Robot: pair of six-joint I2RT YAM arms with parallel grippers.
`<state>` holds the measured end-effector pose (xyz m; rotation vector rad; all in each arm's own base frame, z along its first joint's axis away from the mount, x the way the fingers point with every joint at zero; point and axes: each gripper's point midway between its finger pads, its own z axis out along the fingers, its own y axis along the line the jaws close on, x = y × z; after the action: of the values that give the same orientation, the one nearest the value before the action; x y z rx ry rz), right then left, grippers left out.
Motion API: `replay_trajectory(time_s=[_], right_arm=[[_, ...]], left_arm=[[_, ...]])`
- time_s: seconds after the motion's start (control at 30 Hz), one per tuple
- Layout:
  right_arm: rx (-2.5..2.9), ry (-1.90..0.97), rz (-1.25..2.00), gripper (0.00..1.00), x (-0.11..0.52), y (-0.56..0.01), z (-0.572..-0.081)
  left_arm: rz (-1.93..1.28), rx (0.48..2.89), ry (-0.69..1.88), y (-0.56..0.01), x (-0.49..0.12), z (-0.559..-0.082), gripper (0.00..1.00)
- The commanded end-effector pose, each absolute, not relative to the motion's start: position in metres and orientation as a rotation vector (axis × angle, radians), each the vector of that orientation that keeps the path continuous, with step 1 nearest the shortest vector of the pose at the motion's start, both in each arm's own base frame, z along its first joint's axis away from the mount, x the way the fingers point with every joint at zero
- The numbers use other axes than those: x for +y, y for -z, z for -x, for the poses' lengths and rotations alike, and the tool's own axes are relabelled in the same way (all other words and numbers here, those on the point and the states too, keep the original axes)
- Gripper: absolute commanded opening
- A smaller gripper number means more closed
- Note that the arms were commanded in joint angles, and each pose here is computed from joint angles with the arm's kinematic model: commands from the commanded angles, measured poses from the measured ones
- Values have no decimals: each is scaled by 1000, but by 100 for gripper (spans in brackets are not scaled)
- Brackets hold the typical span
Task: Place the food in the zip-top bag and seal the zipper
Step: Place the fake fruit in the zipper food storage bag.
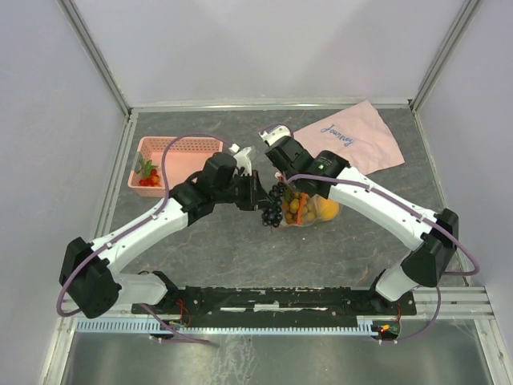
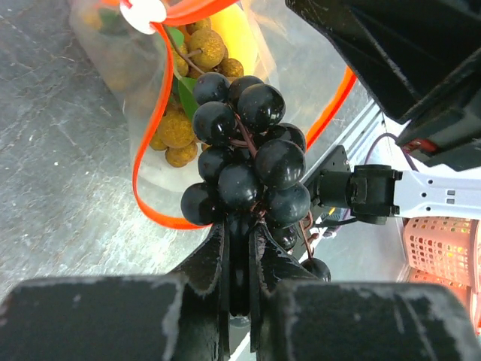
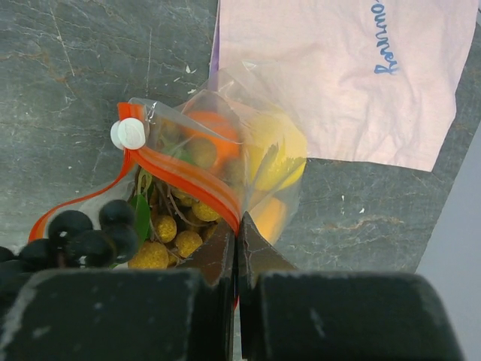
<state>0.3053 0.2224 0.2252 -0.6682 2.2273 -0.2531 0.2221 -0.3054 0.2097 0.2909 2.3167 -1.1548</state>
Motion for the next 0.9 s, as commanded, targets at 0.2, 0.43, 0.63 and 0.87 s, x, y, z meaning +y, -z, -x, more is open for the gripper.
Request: replay_trajectory(time_s=[0.2,0.43,0.63,0.87], right_arm=[[2164,119,602,2,229,-256,-300],[2174,83,605,2,230,-252,-296],[2189,43,607,1,234,-247,-291],[2197,-1,601,2,236,-245,-287]], left_arm=[[-331,2257,1301,-221,-345,-230,3],[-287,2215,1330,-231,-356,-245,3],[-164,2182,1330,-237,-360,-260,3],[18,2156,1242,-242,-351,-283,3]])
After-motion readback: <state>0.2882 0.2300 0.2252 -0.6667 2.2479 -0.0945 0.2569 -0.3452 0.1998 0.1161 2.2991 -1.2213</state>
